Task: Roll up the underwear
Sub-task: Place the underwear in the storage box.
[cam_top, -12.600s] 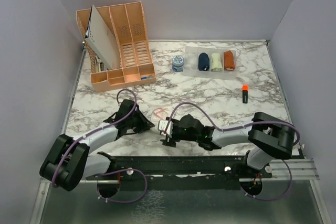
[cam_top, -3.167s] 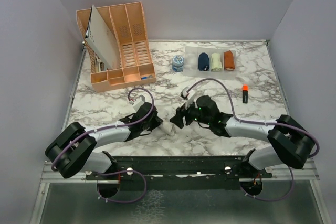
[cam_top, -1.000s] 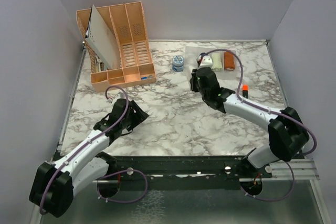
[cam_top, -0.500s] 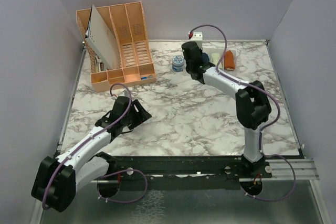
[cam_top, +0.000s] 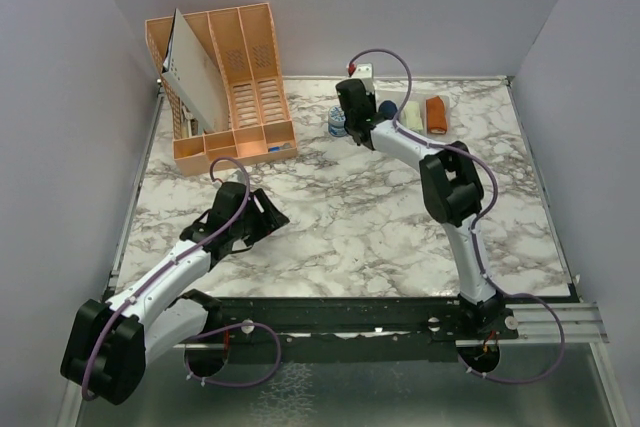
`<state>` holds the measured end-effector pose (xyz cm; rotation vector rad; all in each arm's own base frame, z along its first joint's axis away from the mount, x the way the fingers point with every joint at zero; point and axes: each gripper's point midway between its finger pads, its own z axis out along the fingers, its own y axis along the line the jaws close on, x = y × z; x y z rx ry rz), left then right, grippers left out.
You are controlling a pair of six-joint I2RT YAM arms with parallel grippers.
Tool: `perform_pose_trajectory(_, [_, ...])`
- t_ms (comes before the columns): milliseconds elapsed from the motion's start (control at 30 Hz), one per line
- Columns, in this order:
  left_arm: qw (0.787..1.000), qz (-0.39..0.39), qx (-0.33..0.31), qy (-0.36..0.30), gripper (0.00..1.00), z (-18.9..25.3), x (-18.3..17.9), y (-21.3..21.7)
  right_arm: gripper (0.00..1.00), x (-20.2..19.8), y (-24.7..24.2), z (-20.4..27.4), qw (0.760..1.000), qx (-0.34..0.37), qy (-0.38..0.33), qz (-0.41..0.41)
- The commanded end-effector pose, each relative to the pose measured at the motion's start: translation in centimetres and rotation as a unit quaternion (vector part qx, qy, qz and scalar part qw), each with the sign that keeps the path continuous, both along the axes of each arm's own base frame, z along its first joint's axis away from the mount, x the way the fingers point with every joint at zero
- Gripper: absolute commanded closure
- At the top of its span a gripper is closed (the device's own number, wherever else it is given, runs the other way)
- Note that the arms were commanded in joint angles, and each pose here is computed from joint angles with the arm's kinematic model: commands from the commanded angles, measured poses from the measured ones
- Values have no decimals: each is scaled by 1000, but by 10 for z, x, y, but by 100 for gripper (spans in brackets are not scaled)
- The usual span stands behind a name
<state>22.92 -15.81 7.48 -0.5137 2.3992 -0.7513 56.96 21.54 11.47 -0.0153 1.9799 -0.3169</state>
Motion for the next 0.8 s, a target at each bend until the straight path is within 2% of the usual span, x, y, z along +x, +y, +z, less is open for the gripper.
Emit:
perform_pose_trajectory(0, [1000,-12,-4,-6,33,11,2,-2,98,6,-6,-23,999,-25,28,-3])
perform_pose_trajectory(233, [1000,-10,-3,-4,33,9,1,0,95,16,-4,-40,999,-21,40,7])
perform_pose_trajectory(300, [1000,-10,-2,-3,33,9,1,0,91,17,-3,-41,999,-17,48,10])
perform_pose_trajectory(400, [1000,-8,-2,0,33,7,1,1,80,17,-1,-43,998,-12,55,14])
perform_pose_trajectory(433, [1000,-8,-1,1,33,7,1,2,64,16,-2,-43,998,-12,57,12])
perform_pose_trajectory(467, [1000,-8,0,3,33,6,0,2,59,16,-2,-42,998,-11,57,10])
perform_pose_trajectory(600, [1000,-14,3,10,33,4,0,1,45,14,-6,-27,999,-10,47,4])
perform_pose_trajectory(767, [1000,-15,1,11,33,4,0,1,35,13,-3,-12,999,-2,41,15])
